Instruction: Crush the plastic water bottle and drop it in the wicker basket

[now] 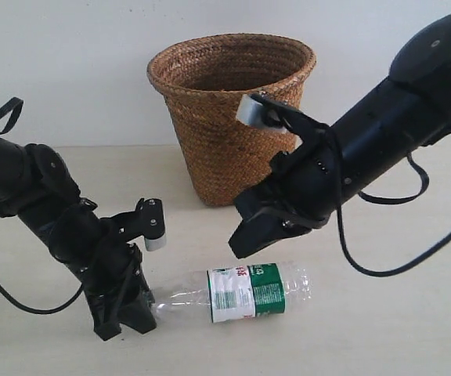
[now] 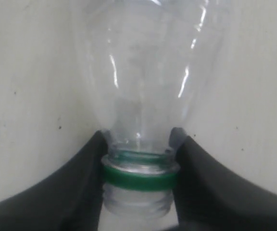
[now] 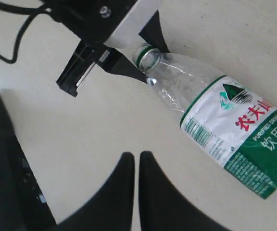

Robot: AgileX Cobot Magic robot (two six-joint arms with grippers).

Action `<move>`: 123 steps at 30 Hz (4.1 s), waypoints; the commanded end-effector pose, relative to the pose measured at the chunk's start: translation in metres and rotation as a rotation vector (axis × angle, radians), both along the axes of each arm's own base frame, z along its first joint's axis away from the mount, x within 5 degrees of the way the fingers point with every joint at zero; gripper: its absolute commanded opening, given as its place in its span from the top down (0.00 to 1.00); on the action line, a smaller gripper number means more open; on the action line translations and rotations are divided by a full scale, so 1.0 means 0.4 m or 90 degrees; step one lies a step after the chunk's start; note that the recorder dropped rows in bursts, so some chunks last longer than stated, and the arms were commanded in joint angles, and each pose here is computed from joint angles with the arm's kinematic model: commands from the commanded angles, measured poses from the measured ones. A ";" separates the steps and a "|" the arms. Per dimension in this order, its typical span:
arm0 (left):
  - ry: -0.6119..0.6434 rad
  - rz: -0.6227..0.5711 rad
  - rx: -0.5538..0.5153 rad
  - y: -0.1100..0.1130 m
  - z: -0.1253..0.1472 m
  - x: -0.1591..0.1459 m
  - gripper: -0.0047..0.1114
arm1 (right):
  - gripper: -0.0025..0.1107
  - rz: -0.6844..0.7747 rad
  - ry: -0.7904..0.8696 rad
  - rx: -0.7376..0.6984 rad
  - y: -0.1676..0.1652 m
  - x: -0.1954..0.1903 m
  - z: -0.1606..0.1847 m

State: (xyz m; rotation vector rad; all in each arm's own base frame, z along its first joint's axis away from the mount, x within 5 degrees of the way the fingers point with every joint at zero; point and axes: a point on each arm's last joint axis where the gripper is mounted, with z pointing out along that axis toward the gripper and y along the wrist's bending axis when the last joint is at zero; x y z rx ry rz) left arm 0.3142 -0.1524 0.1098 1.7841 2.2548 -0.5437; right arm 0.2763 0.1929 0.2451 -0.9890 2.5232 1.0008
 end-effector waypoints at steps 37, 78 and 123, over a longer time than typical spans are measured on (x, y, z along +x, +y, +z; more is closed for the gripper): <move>0.043 0.059 0.039 0.007 -0.012 -0.007 0.92 | 0.98 0.013 0.172 -0.323 0.108 0.192 -0.461; -0.003 0.071 0.031 0.008 0.020 0.000 0.92 | 0.98 -0.062 0.187 -0.129 0.192 0.236 -0.350; 0.010 0.099 0.024 0.008 0.021 0.000 0.92 | 0.98 0.003 0.065 -0.265 0.081 0.234 -0.139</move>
